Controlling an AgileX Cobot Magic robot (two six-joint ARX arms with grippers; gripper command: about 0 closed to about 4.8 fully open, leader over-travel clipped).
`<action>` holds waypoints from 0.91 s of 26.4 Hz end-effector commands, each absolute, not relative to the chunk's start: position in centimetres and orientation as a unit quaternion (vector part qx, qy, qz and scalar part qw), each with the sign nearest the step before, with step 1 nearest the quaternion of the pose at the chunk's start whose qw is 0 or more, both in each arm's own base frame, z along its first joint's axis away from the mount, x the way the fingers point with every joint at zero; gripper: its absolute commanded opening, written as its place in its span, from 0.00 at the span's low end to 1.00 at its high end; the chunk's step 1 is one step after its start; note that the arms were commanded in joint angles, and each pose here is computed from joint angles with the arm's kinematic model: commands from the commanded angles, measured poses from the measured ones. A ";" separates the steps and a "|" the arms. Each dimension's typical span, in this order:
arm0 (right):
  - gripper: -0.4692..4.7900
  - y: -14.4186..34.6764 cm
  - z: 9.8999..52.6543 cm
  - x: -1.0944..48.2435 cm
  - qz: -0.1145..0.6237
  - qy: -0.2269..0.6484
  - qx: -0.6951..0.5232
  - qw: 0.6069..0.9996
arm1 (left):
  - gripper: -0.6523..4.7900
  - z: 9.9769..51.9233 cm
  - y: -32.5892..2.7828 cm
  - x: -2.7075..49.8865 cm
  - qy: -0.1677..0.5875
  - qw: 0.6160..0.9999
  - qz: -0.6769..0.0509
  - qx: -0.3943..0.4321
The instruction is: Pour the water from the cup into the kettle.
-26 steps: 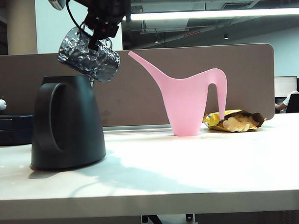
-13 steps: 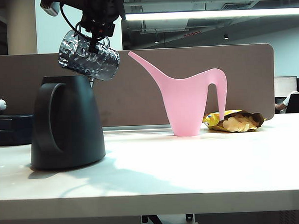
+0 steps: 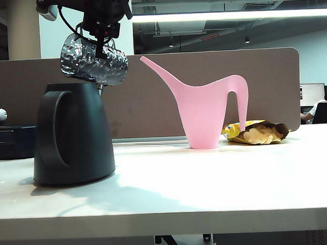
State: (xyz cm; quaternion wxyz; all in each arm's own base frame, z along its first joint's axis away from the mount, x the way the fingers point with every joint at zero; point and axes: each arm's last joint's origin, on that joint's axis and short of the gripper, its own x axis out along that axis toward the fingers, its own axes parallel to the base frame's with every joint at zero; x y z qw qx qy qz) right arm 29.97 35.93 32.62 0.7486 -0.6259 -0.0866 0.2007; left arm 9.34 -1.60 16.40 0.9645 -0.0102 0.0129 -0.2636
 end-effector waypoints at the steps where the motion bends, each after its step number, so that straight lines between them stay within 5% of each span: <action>1: 0.07 36.0 32.8 29.8 0.199 -0.092 -0.627 0.747 | 0.11 16.5 -1.6 9.3 0.009 0.964 -0.266 -0.007; 24: 0.07 37.3 31.3 29.8 0.185 -0.111 -0.683 0.698 | 0.11 16.5 -1.6 9.3 0.009 0.964 -0.266 -0.007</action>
